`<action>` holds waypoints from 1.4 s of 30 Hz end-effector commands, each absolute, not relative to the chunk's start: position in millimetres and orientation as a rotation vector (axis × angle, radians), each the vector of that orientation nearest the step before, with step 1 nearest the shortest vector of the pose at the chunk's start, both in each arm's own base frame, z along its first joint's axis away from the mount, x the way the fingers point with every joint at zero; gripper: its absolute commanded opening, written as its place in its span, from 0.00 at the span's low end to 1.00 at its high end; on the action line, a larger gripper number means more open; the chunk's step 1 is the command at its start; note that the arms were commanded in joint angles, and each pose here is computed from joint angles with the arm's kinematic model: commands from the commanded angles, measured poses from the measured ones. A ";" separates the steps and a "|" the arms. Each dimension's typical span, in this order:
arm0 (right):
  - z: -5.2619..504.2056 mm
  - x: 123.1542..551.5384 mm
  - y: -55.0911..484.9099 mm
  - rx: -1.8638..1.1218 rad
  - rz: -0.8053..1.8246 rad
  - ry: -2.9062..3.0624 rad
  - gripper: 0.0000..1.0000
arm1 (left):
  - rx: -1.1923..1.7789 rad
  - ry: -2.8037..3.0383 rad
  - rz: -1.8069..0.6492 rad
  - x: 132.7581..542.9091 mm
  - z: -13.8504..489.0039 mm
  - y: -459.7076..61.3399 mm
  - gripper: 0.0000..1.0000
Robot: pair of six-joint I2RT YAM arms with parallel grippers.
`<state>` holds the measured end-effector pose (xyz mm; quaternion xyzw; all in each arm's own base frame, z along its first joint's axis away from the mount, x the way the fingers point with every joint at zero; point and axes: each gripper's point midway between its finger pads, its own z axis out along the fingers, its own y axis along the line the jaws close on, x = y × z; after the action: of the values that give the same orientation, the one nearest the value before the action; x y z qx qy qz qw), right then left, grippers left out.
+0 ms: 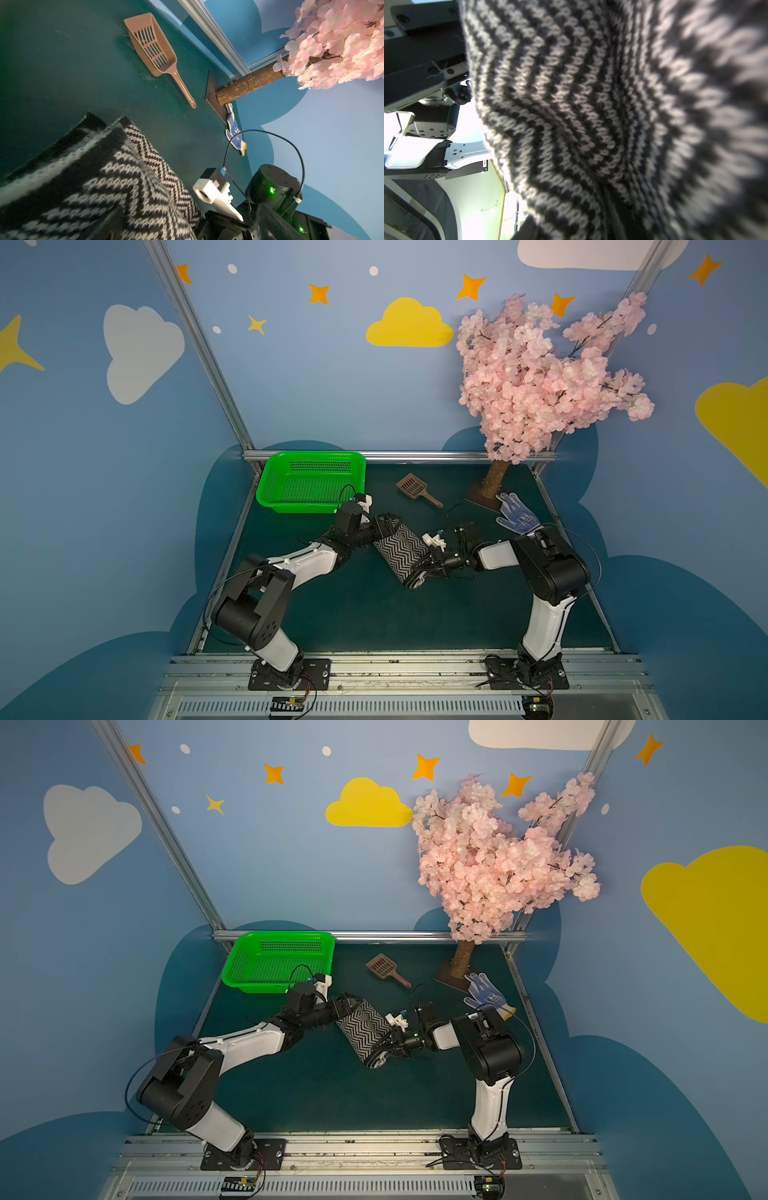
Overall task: Roll up the scarf and place it into the basket
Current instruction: Roll the scarf at the center of the board.
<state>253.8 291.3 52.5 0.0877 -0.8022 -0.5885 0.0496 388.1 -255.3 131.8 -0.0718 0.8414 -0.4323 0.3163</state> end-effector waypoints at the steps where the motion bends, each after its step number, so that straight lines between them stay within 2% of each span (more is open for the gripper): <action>1: 46.2 253.1 285.3 0.244 -1.684 -2.526 0.40 | -0.235 2.182 -1.160 402.4 126.9 -259.9 1.00; 7: 60.9 251.2 282.6 0.373 -1.490 -2.687 0.48 | -0.450 2.316 -1.002 407.6 63.2 -237.8 1.00; 11: 83.3 248.4 287.8 0.538 -1.298 -2.825 0.57 | -0.525 2.421 -0.889 400.9 33.7 -226.7 1.00; 18: 119.8 246.1 278.9 0.818 -0.846 -3.122 0.72 | -0.545 2.470 -0.831 394.5 25.9 -220.6 1.00; 21: 137.2 243.8 276.1 0.964 -0.648 -3.236 0.86 | -0.545 2.489 -0.832 393.9 24.2 -222.5 1.00; 28: 144.2 231.4 293.4 1.451 -0.056 -3.283 0.89 | -0.549 2.513 -0.848 392.6 21.5 -226.8 1.00; 36: 120.9 235.7 320.3 1.896 0.690 -3.061 0.91 | -0.562 2.529 -0.873 391.5 17.4 -229.5 1.00; 42: 85.2 243.6 319.5 1.911 0.771 -2.967 0.92 | -0.576 2.526 -0.899 390.7 16.8 -231.1 1.00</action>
<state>230.9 331.1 83.6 0.5139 -0.8093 0.1706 -0.2277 418.0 -245.9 73.0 -0.1764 0.8689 -0.3733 0.2729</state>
